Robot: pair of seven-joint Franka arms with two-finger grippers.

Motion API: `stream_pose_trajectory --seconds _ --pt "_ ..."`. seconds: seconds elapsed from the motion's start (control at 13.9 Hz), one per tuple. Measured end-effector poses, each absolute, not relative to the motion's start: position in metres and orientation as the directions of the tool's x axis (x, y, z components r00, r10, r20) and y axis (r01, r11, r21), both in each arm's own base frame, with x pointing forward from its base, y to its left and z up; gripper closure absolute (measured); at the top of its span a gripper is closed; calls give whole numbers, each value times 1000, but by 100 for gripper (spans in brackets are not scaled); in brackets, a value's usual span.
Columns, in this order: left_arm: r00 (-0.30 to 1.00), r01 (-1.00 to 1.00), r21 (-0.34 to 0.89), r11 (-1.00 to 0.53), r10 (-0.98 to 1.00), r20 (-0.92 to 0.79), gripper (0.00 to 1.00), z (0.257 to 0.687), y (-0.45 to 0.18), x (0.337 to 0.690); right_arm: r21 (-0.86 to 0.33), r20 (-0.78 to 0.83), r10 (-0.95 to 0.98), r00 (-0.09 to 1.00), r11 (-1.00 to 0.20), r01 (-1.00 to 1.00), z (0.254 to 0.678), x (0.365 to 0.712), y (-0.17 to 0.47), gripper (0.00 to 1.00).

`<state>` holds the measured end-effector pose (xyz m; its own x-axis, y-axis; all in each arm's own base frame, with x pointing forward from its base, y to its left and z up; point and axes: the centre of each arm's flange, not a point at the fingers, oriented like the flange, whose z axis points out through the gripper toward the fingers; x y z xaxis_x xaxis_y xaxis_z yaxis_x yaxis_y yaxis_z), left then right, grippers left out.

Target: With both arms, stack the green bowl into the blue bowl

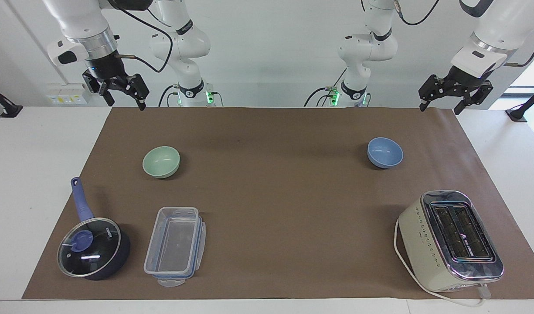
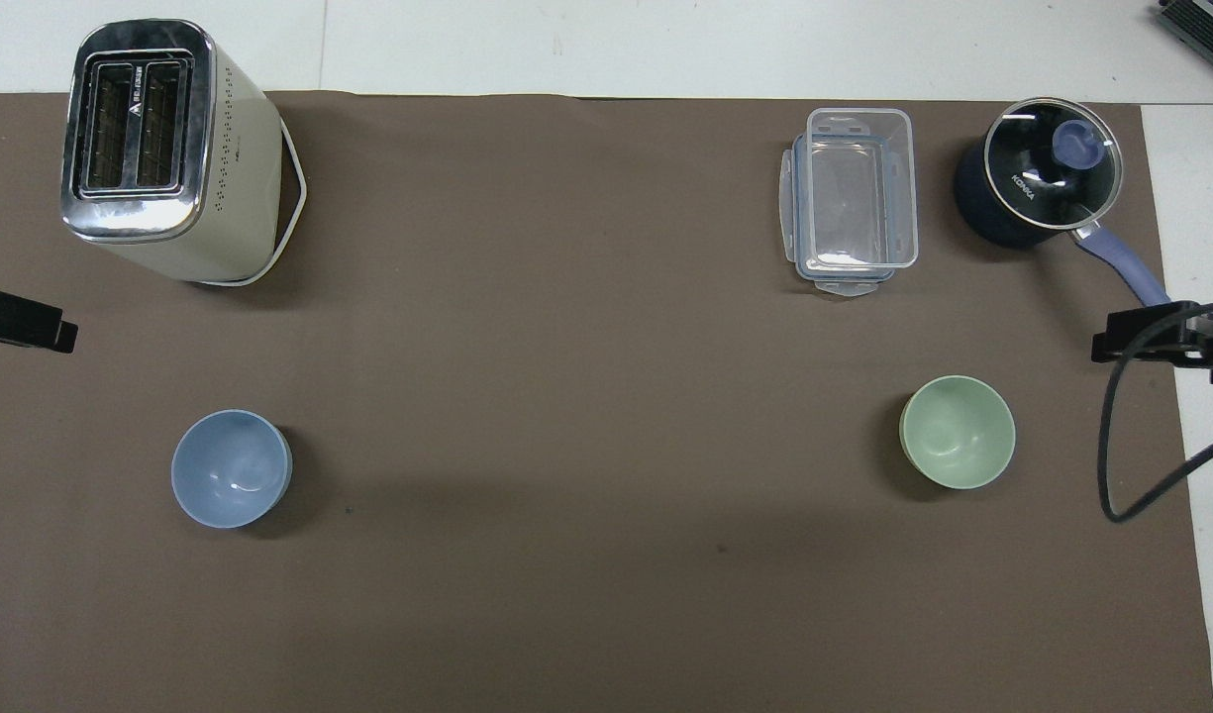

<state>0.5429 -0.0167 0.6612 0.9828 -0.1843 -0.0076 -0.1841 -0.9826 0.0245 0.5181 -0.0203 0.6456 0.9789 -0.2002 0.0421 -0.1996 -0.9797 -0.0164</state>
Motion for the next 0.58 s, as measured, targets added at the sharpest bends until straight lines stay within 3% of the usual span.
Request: stream_pose_trajectory --seconds 0.58 --pt "983 -183 25 -983 -183 -9 0 660 -16 541 -16 42 -200 979 -980 -200 646 518 -20 0"
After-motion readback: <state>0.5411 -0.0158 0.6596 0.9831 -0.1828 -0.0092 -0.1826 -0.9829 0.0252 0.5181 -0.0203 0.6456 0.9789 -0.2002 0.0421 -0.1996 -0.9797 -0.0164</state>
